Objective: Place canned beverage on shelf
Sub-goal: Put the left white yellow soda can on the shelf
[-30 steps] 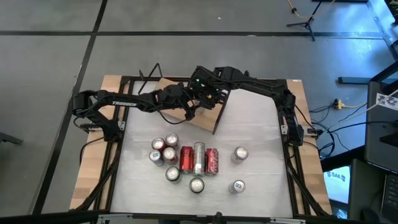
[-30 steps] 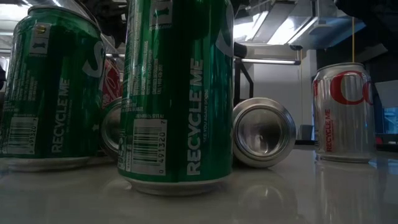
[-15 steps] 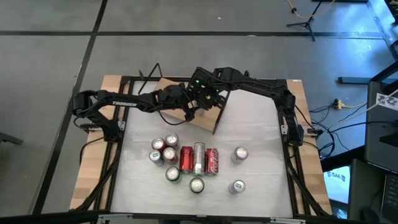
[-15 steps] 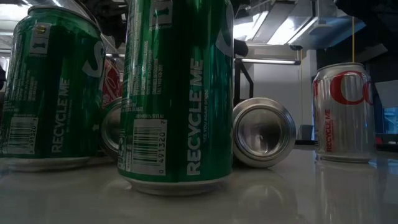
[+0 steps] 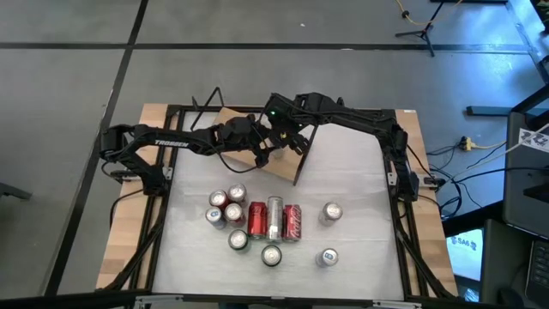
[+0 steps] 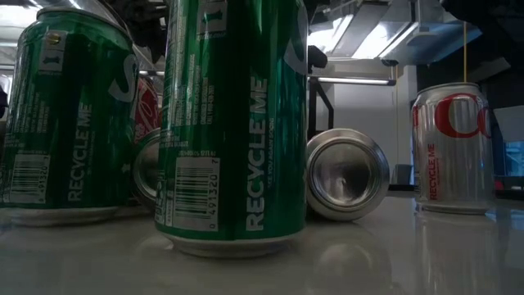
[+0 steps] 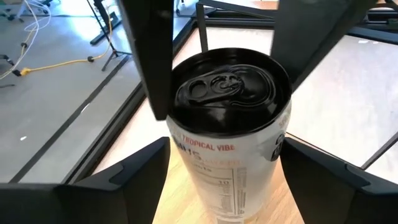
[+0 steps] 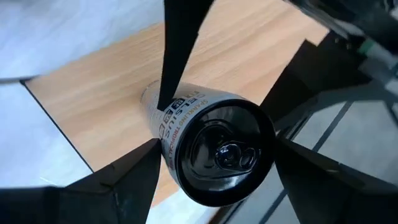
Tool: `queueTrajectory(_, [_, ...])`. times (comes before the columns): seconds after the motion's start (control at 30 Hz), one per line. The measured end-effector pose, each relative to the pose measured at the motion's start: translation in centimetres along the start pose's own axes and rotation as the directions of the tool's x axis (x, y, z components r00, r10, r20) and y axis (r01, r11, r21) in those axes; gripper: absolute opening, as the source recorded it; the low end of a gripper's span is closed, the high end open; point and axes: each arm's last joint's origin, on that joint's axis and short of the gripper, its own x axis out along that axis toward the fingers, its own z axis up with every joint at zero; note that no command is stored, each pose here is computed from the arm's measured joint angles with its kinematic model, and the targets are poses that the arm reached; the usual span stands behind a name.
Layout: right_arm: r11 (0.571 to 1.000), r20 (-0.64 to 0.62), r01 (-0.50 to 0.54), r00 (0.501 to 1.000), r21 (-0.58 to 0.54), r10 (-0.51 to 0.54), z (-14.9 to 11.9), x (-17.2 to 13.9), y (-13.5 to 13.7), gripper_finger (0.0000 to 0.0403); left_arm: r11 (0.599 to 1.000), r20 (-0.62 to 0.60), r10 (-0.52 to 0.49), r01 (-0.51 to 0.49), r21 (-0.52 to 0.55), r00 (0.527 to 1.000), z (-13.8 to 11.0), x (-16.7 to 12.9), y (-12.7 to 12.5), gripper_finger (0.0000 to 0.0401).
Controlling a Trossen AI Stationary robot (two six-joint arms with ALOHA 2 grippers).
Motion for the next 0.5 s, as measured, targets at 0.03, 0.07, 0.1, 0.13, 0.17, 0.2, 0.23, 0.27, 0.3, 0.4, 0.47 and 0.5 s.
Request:
queueTrajectory(0.03, [1.0, -0.002, -0.001, 1.0, 0.024, 0.001, -0.01, 0.0, 0.01, 0.0302, 1.0, -0.001, 0.006, -0.006, -0.001, 1.0, 0.0, -0.01, 0.02, 0.0288])
queueTrajectory(0.07, [0.999, -0.004, 0.0, 1.0, 0.045, 0.0, -0.02, 0.0, 0.01, 0.0302, 1.0, -0.002, 0.015, -0.015, -0.002, 1.0, 0.0, -0.02, 0.05, 0.0288])
queueTrajectory(0.1, [0.998, -0.007, 0.002, 1.0, 0.066, -0.001, -0.03, 0.0, 0.01, 0.0302, 1.0, -0.003, 0.023, -0.023, -0.002, 1.0, 0.0, -0.02, 0.07, 0.0288])
queueTrajectory(0.13, [0.997, -0.012, 0.004, 1.0, 0.081, -0.003, -0.03, 0.0, 0.02, 0.0302, 1.0, -0.004, 0.03, -0.03, -0.001, 1.0, -0.01, -0.03, 0.09, 0.0288])
queueTrajectory(0.17, [0.995, -0.016, 0.006, 1.0, 0.1, -0.005, -0.05, 0.0, 0.02, 0.0302, 0.999, -0.006, 0.036, -0.036, -0.001, 0.999, -0.02, -0.03, 0.11, 0.0288])
queueTrajectory(0.2, [0.992, -0.017, 0.008, 1.0, 0.123, -0.006, -0.06, 0.0, 0.01, 0.0302, 0.999, -0.009, 0.039, -0.039, 0.0, 0.999, -0.04, -0.04, 0.12, 0.0288])
queueTrajectory(0.23, [0.989, -0.018, 0.009, 1.0, 0.145, -0.006, -0.06, 0.0, 0.0, 0.0302, 0.999, -0.013, 0.041, -0.041, 0.0, 0.999, -0.06, -0.06, 0.12, 0.0288])
queueTrajectory(0.27, [0.985, -0.018, 0.009, 1.0, 0.171, -0.006, -0.08, 0.0, -0.01, 0.0302, 0.999, -0.017, 0.044, -0.044, 0.001, 0.999, -0.05, -0.11, 0.14, 0.0288])
queueTrajectory(0.3, [0.981, -0.017, 0.01, 1.0, 0.195, -0.007, -0.07, 0.0, -0.01, 0.0302, 0.999, -0.021, 0.045, -0.045, 0.003, 0.999, -0.06, -0.18, 0.15, 0.0288])
queueTrajectory(0.4, [0.964, -0.017, 0.011, 1.0, 0.267, -0.006, -0.08, 0.01, -0.01, 0.0302, 0.999, -0.027, 0.046, -0.046, 0.006, 0.999, -0.09, -0.22, 0.16, 0.0288])
queueTrajectory(0.47, [0.949, -0.017, 0.011, 1.0, 0.315, -0.006, -0.07, 0.01, 0.0, 0.0302, 0.999, -0.03, 0.046, -0.046, 0.007, 0.998, -0.12, -0.22, 0.16, 0.0288])
queueTrajectory(0.5, [0.939, -0.017, 0.011, 1.0, 0.343, -0.006, -0.07, 0.01, -0.01, 0.0302, 0.999, -0.032, 0.047, -0.046, 0.007, 0.998, -0.13, -0.22, 0.16, 0.0288])
